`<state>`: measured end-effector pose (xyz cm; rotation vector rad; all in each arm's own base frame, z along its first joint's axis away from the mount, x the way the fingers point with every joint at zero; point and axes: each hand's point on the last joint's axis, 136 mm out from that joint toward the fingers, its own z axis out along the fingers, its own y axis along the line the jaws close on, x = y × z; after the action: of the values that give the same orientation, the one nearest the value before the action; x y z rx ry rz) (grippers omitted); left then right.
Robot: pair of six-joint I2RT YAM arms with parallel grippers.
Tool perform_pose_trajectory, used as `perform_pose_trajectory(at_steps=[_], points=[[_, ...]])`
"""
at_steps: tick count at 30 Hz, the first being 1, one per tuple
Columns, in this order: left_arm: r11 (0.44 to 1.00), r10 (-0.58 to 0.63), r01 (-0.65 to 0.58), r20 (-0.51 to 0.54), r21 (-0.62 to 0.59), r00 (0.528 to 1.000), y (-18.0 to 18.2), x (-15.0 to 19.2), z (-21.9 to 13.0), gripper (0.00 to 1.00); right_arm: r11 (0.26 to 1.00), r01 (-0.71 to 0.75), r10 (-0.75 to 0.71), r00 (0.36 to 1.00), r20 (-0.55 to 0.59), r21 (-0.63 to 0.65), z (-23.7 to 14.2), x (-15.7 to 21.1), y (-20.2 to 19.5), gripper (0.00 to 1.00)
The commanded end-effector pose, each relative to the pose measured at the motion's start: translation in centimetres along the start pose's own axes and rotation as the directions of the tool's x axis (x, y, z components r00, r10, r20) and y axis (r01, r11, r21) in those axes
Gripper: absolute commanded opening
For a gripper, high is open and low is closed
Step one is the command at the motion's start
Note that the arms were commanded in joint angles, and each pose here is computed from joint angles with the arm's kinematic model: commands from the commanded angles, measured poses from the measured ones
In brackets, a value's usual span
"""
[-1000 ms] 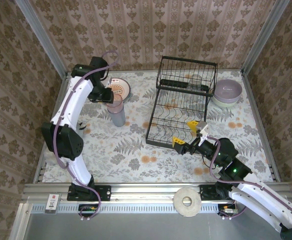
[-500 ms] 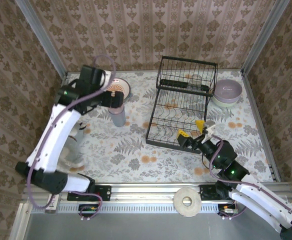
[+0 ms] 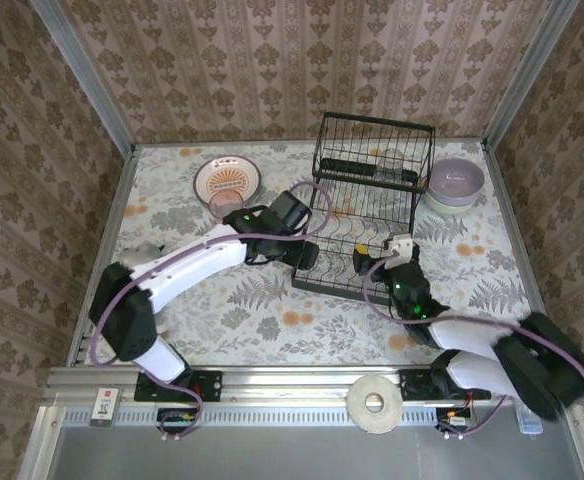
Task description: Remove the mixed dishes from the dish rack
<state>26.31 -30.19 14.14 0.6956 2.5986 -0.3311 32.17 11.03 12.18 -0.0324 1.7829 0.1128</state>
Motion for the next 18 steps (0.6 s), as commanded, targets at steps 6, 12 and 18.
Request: perform_pose_trajectory(at_steps=[6,12,18], points=[[0.991,-0.113,0.113,0.007,0.069,0.994,-0.1,-1.7,3.4,0.76,0.993,-0.052,0.033,0.982,0.184,0.102,6.4,-4.2,-0.7,0.99],[0.987,-0.144,0.146,-0.03,0.072,0.989,0.6,-1.3,5.2,0.71,0.985,-0.095,0.067,0.98,0.186,0.147,10.2,-4.2,-2.5,0.99],[0.986,-0.135,0.14,-0.061,0.087,0.989,0.3,-1.1,6.4,0.65,0.98,-0.113,0.078,0.976,0.202,0.166,12.9,-4.8,-3.3,0.98]])
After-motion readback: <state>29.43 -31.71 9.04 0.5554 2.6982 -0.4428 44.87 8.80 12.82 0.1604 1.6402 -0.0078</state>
